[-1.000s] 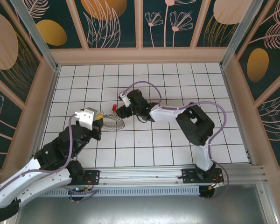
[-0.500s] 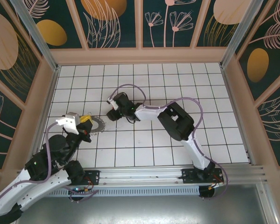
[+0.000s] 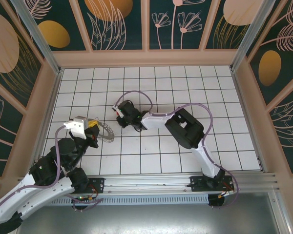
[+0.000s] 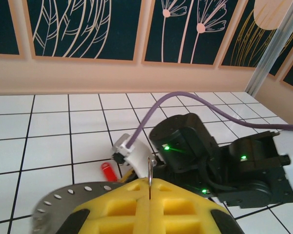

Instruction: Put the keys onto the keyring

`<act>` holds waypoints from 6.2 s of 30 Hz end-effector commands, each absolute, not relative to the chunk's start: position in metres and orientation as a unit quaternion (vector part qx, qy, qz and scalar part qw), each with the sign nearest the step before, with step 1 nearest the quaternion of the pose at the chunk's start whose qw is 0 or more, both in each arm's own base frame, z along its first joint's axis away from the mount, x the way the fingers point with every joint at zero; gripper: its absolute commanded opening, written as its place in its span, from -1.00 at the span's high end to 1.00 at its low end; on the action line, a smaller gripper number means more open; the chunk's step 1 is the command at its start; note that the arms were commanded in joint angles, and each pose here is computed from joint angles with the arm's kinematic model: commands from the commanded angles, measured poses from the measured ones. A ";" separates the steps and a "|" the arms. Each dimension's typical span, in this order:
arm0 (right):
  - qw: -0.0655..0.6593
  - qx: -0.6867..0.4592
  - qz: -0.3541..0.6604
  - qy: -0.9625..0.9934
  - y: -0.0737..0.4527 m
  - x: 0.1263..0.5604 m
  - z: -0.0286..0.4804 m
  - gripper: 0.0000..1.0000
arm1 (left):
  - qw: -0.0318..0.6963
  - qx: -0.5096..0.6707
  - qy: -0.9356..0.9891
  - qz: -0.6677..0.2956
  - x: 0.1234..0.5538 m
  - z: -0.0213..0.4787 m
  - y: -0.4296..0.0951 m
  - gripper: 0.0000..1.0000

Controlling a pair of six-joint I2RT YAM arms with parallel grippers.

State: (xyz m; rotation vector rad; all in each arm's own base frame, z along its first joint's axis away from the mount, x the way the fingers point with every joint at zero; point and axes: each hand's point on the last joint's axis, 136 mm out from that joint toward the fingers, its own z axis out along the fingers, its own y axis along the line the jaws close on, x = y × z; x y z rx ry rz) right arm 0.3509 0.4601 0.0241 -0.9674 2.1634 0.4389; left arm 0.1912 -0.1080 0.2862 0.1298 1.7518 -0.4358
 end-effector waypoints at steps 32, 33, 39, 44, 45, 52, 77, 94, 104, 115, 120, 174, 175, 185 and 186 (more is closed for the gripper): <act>0.334 -0.345 0.205 0.853 0.452 0.371 0.040 -0.17 | 0.610 0.040 0.755 -0.239 0.187 0.285 -0.116 1.00; 0.335 -0.340 0.206 0.854 0.457 0.376 0.038 -0.17 | 0.611 0.040 0.754 -0.238 0.187 0.286 -0.115 1.00; 0.322 -0.334 0.191 0.865 0.465 0.386 0.011 -0.07 | 0.613 0.044 0.754 -0.232 0.187 0.285 -0.115 1.00; 0.308 -0.346 0.161 0.871 0.452 0.379 -0.005 0.38 | 0.619 0.041 0.748 -0.235 0.186 0.288 -0.112 1.00; 0.304 -0.349 0.158 0.872 0.449 0.376 -0.008 0.44 | 0.619 0.043 0.748 -0.234 0.187 0.287 -0.113 1.00; 0.294 -0.353 0.114 0.881 0.413 0.361 -0.018 0.47 | 0.619 0.044 0.750 -0.229 0.188 0.287 -0.113 1.00; 0.250 -0.262 0.194 0.912 0.265 0.244 0.018 0.48 | 0.574 0.168 0.765 -0.238 0.197 0.280 -0.181 1.00; 0.252 -0.210 0.335 0.883 0.269 0.208 0.069 0.44 | 0.524 0.231 0.775 -0.268 0.205 0.257 -0.216 1.00; 0.235 -0.204 0.346 0.885 0.278 0.212 0.059 0.55 | 0.511 0.228 0.780 -0.278 0.208 0.244 -0.216 1.00; 0.223 -0.195 0.300 0.907 0.276 0.226 0.038 0.57 | 0.517 0.231 0.774 -0.284 0.208 0.249 -0.217 1.00; 0.220 -0.191 0.264 0.920 0.267 0.231 0.031 0.55 | 0.517 0.236 0.770 -0.289 0.208 0.251 -0.220 1.00; 0.239 -0.165 0.136 0.947 0.234 0.252 0.003 0.87 | 0.526 0.240 0.756 -0.307 0.213 0.252 -0.230 1.00; 0.239 -0.163 0.136 0.947 0.232 0.251 0.005 0.89 | 0.526 0.241 0.756 -0.307 0.212 0.252 -0.231 1.00; 0.261 -0.163 0.208 0.929 0.245 0.247 0.038 0.49 | 0.526 0.241 0.754 -0.310 0.212 0.253 -0.231 1.00; 0.261 -0.164 0.224 0.925 0.251 0.247 0.042 0.45 | 0.526 0.241 0.754 -0.310 0.212 0.252 -0.231 1.00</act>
